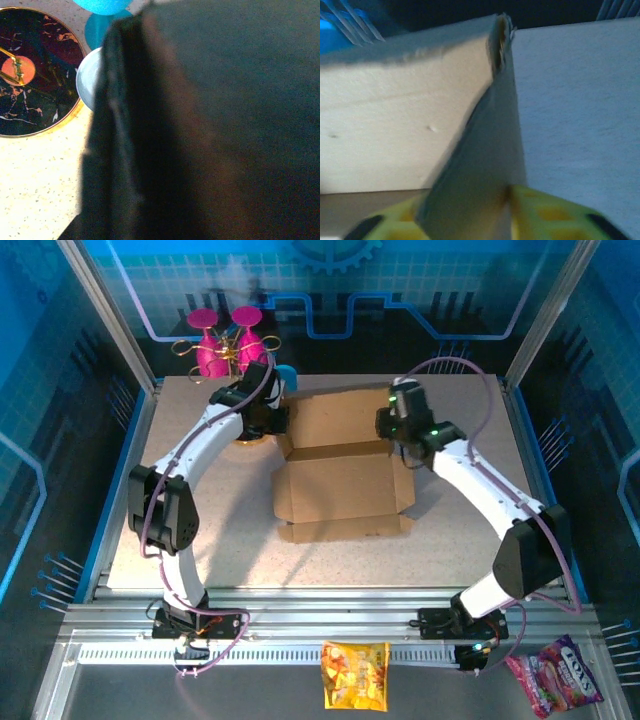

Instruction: Fold the paper box

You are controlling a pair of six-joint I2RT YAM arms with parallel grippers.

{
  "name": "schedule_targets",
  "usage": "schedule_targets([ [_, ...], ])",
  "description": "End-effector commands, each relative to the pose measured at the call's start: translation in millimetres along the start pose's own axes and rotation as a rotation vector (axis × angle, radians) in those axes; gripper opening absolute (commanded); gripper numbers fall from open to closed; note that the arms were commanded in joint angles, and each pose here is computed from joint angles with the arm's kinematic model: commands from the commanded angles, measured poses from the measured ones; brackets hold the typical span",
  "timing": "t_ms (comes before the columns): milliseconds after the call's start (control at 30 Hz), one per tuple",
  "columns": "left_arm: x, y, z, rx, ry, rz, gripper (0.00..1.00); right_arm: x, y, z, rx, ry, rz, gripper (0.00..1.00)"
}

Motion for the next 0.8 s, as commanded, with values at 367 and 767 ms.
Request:
schedule_targets([
  [367, 17.9, 10.2, -10.2, -0.164, -0.141, 0.067, 0.00, 8.3, 70.9, -125.6, -0.038, 0.913, -0.048, 0.67],
  [767, 12.8, 9.8, -15.4, -0.167, -0.171, 0.059, 0.00, -99.0, 50.5, -74.5, -0.129, 0.603, 0.063, 0.51],
])
Point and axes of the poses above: each hand's point on the last joint's axis, 136 mm out from that joint toward the fingers, its own z axis out along the fingers, its own x axis along the line the jaws close on, y = z × x, the point moved 6 cm from there along -z, back along the fingers, and after that the axes turned 9 degrees about z, right-handed, at the moved point
